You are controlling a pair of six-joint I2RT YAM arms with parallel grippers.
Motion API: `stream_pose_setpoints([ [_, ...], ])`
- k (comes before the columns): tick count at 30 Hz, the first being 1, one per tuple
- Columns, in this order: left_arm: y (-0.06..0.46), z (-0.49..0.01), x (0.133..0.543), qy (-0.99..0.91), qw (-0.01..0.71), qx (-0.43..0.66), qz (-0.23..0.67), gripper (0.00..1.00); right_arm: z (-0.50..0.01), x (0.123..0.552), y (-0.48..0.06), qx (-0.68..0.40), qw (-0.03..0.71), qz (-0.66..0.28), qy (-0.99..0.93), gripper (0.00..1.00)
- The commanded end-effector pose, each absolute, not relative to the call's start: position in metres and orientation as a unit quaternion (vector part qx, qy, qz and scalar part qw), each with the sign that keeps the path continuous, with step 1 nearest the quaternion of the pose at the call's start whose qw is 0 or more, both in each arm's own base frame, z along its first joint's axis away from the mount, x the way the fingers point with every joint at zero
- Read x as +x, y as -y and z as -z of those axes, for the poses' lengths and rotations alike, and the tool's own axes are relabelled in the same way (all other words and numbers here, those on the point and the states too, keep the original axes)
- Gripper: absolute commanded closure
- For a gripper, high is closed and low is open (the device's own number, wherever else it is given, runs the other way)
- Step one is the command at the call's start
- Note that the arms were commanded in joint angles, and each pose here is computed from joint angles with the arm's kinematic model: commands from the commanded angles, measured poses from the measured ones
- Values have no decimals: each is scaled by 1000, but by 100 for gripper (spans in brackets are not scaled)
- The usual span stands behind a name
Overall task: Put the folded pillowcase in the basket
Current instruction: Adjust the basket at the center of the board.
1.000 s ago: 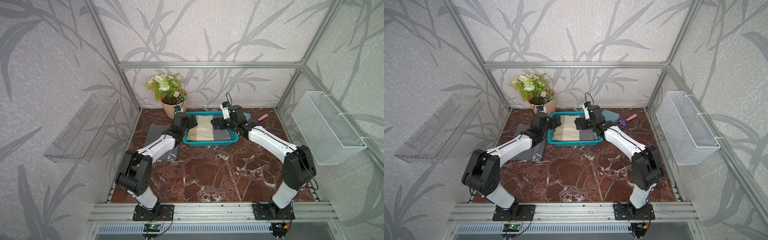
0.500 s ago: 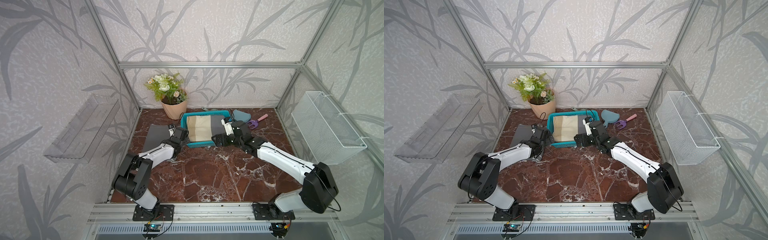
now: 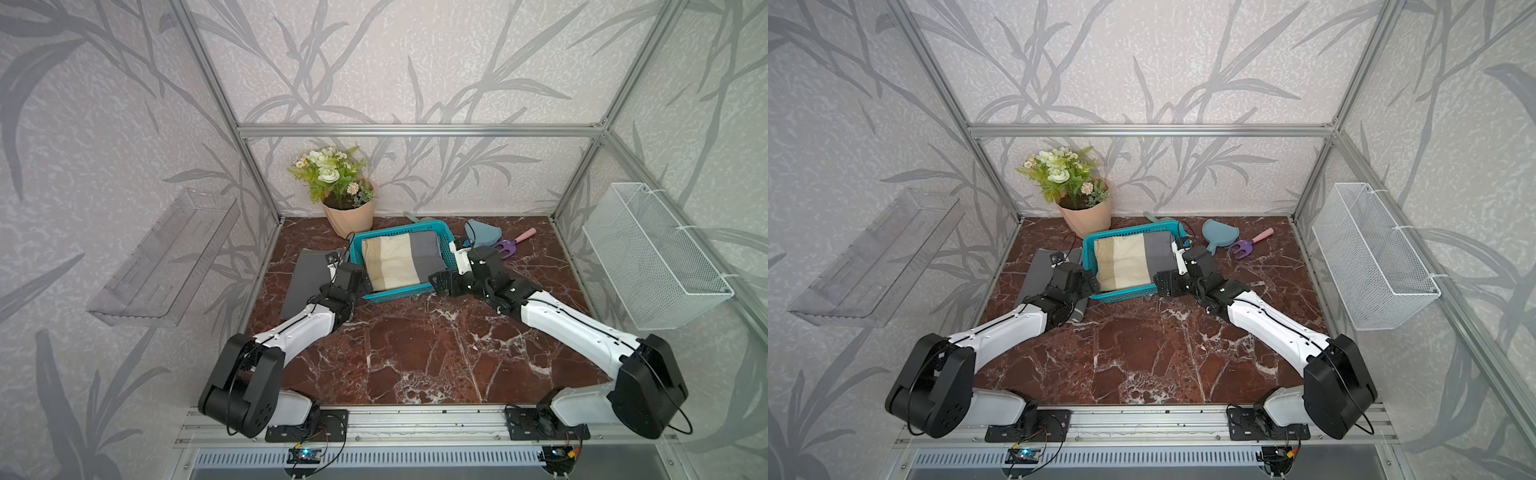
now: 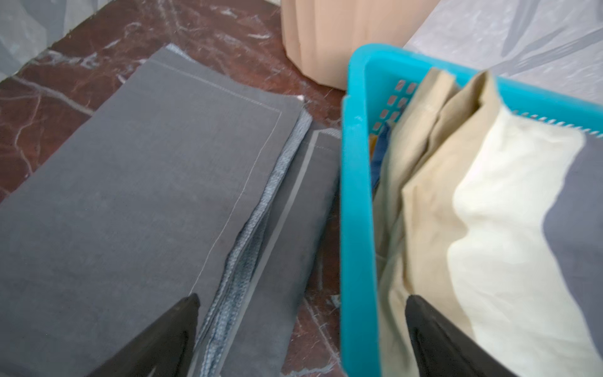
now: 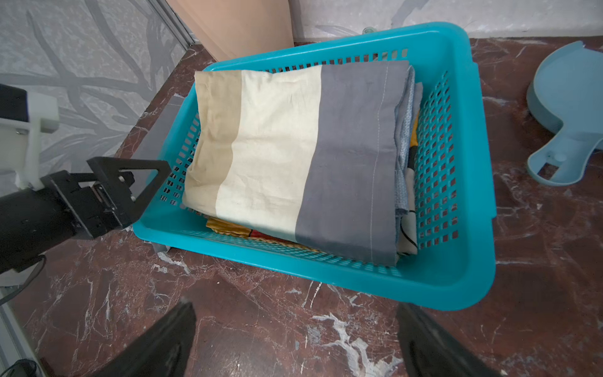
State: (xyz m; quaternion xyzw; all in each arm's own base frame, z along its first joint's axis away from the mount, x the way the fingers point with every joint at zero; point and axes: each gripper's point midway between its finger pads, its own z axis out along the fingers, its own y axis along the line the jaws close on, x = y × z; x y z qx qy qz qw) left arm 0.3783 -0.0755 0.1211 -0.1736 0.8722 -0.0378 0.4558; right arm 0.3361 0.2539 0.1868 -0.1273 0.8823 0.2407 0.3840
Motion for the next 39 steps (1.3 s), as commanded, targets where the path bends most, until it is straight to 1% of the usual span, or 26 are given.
stream_pose_setpoints([
  [1, 90, -152, 391, -860, 485, -139, 71, 0, -190, 336, -265, -136, 388, -243, -878, 1],
  [3, 91, -158, 389, -862, 482, -139, 73, 0, -191, 331, -272, -150, 389, -247, -875, 1],
  [4, 88, -160, 387, -860, 484, -144, 71, 0, -190, 329, -274, -154, 389, -248, -874, 5],
  [5, 83, -164, 384, -857, 487, -155, 67, 0, -188, 329, -276, -157, 386, -247, -875, 14],
  [6, 74, -167, 380, -853, 490, -171, 57, 0, -186, 330, -275, -157, 383, -242, -877, 25],
  [7, 66, -168, 375, -847, 496, -186, 46, 0, -183, 333, -273, -154, 383, -230, -881, 37],
  [8, 55, -167, 371, -844, 496, -202, 36, 0, -180, 337, -267, -147, 385, -214, -886, 52],
  [9, 43, -164, 368, -842, 491, -221, 26, 0, -178, 344, -262, -137, 388, -202, -889, 61],
  [10, 32, -159, 365, -844, 480, -237, 18, 0, -177, 352, -255, -126, 389, -194, -892, 61],
  [11, 24, -154, 364, -846, 473, -247, 14, 0, -178, 361, -247, -114, 390, -188, -894, 56],
  [12, 18, -150, 363, -847, 468, -252, 15, 0, -178, 373, -239, -101, 390, -181, -897, 46],
  [13, 15, -147, 363, -847, 466, -257, 21, 0, -179, 385, -230, -89, 389, -172, -901, 39],
  [16, 10, -138, 364, -845, 460, -268, 39, 0, -177, 422, -205, -64, 377, -141, -913, 28],
  [19, 11, -126, 367, -854, 444, -268, 40, 0, -163, 453, -192, -58, 353, -130, -925, 22],
  [22, 12, -111, 368, -865, 425, -265, 41, 0, -147, 473, -189, -63, 331, -124, -933, 18],
  [28, 16, -85, 364, -885, 387, -256, 46, 0, -120, 495, -187, -63, 290, -117, -948, 17],
  [31, 16, -75, 360, -890, 376, -253, 46, 0, -114, 500, -190, -64, 286, -122, -948, 19],
  [33, 17, -71, 359, -892, 372, -252, 49, 0, -107, 502, -189, -60, 282, -117, -951, 25],
  [35, 19, -67, 359, -894, 367, -251, 51, 0, -100, 503, -187, -56, 274, -113, -953, 35],
  [37, 19, -64, 357, -897, 362, -249, 51, 0, -93, 504, -183, -50, 267, -108, -956, 52],
  [39, 20, -62, 356, -898, 359, -248, 52, 0, -88, 503, -180, -43, 263, -106, -958, 64],
])
